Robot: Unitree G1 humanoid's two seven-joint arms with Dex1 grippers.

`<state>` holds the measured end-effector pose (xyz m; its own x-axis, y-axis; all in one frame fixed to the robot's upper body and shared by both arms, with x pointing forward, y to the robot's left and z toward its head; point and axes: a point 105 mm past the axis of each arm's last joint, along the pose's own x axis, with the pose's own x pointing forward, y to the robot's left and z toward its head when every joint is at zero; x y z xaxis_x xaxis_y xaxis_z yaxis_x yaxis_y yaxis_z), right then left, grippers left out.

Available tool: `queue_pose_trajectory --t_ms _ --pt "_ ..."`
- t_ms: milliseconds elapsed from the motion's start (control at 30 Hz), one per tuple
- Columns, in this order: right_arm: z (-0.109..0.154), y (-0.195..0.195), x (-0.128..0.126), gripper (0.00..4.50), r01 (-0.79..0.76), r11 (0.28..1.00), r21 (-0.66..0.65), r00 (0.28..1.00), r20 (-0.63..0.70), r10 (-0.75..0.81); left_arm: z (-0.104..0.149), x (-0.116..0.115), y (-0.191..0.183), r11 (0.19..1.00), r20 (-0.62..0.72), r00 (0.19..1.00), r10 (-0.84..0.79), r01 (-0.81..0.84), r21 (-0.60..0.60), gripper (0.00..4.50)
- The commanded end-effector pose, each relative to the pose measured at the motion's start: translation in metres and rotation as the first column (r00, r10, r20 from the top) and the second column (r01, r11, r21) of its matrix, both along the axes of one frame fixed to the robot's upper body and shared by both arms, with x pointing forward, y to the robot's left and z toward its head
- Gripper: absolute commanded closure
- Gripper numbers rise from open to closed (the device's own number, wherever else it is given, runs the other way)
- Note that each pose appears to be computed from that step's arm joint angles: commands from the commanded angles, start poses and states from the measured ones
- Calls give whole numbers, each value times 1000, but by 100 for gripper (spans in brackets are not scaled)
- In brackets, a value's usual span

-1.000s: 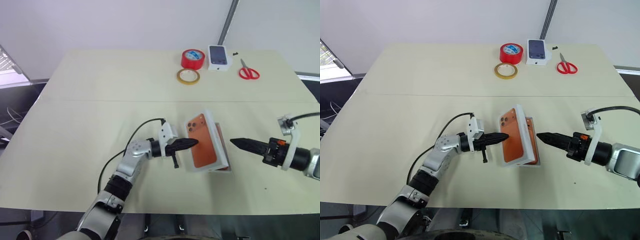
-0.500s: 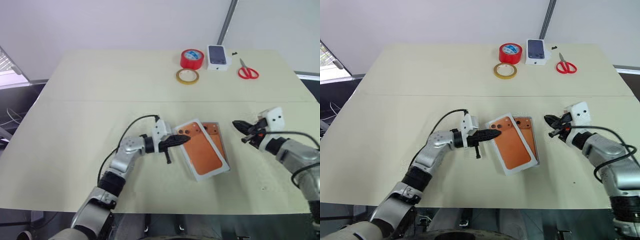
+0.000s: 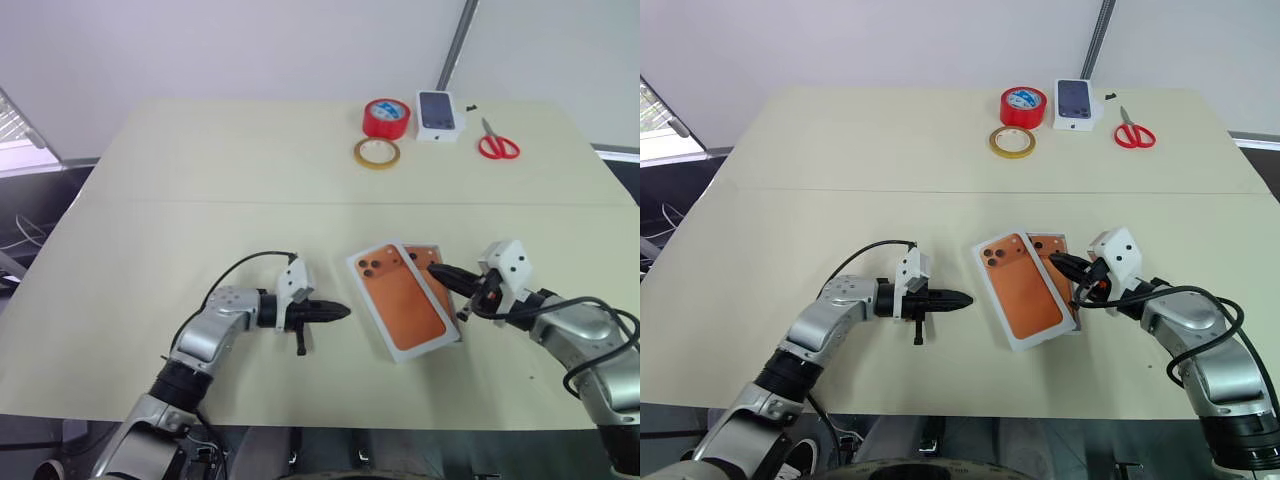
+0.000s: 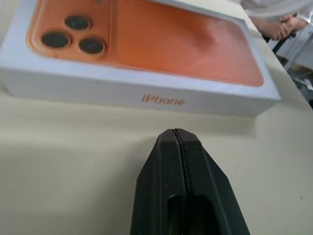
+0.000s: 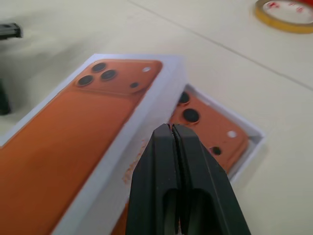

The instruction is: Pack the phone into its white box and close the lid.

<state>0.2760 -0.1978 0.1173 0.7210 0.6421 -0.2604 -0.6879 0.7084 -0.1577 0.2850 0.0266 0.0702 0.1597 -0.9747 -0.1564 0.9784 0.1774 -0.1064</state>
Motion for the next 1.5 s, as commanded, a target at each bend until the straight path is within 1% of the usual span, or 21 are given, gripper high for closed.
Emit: queue_pose_trajectory --t_ms 33,233,400,600,700,800,967,1167,1333,1500 --pt "7 8 -3 444 -43 999 -30 998 38 44 1 6 -10 1000 40 999 4 -4 7 450" --pt "11 0 2 444 11 1000 -21 999 53 -10 15 13 -28 998 62 998 20 -16 -61 450" --pt "4 -4 -1 444 25 998 -52 999 45 -23 13 16 -37 998 75 997 16 -12 -57 450" --pt "1 -6 -2 444 48 997 -53 998 38 -46 24 27 -56 996 99 995 32 -23 -90 450" --pt "2 -12 -1 444 76 995 -60 996 48 -73 28 27 -65 995 112 994 14 -2 -102 450" --pt "2 -18 -1 444 100 993 -62 994 48 -97 28 28 -70 994 112 994 10 2 -105 450" --pt "-1 -24 -5 444 129 989 -74 991 41 -126 33 36 -73 993 119 993 22 -8 -114 450" --pt "-6 -29 -11 444 155 983 -100 988 37 -152 30 33 -81 994 114 993 0 12 -109 450" --pt "-7 -36 -10 444 191 976 -100 981 42 -188 31 31 -86 992 110 994 -8 22 -121 450" --pt "-10 -32 -8 444 179 977 -116 984 42 -175 28 30 -84 993 111 994 -10 22 -114 450"
